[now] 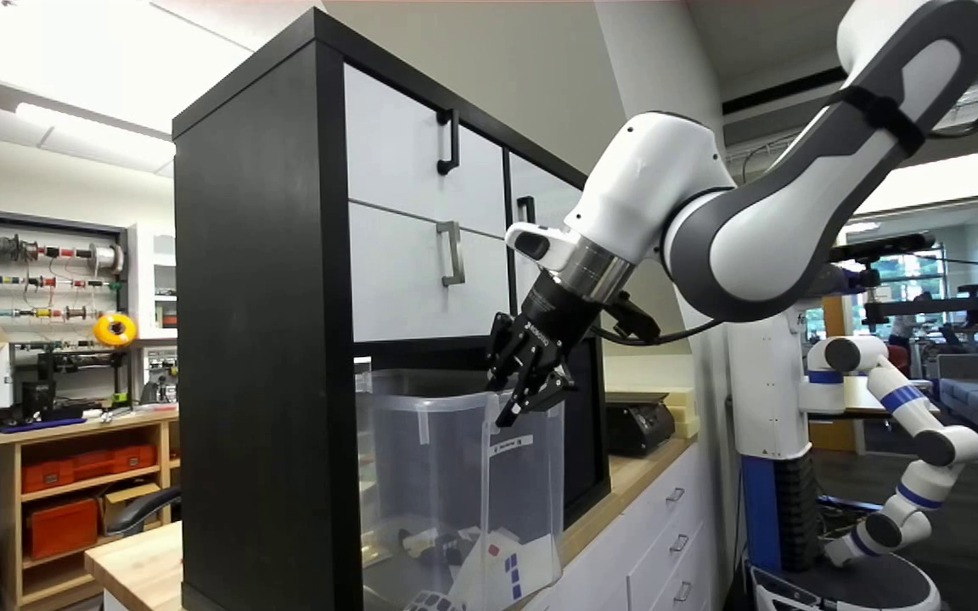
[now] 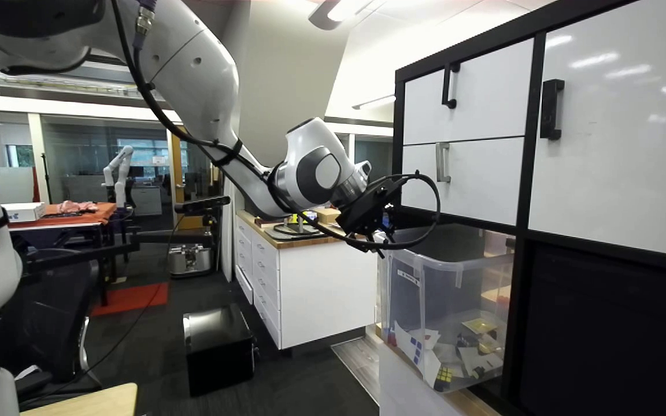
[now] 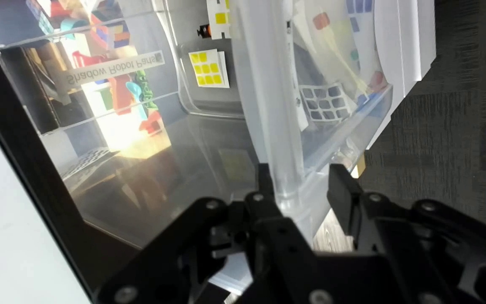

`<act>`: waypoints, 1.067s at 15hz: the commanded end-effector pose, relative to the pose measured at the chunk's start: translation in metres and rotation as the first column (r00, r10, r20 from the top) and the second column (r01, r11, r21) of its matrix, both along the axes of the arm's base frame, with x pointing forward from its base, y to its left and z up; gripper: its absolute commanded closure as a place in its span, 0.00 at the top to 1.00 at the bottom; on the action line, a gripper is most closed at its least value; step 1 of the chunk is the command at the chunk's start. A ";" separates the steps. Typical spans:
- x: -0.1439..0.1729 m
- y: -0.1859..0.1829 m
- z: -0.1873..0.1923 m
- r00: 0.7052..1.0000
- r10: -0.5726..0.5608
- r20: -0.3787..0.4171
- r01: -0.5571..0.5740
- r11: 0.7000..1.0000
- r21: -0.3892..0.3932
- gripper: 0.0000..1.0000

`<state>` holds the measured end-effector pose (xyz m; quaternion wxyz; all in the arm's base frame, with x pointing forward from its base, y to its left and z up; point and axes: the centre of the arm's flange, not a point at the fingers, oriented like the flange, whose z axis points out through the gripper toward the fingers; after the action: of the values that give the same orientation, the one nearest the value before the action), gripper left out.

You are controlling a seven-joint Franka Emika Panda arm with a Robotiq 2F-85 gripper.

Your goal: Pull the transparent bin out

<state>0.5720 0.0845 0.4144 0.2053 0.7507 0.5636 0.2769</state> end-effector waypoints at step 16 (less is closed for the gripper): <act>-0.061 -0.007 0.050 0.995 -0.096 -0.027 0.097 0.995 0.037 1.00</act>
<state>0.5208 0.0739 0.4469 0.2117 0.7558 0.5495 0.2863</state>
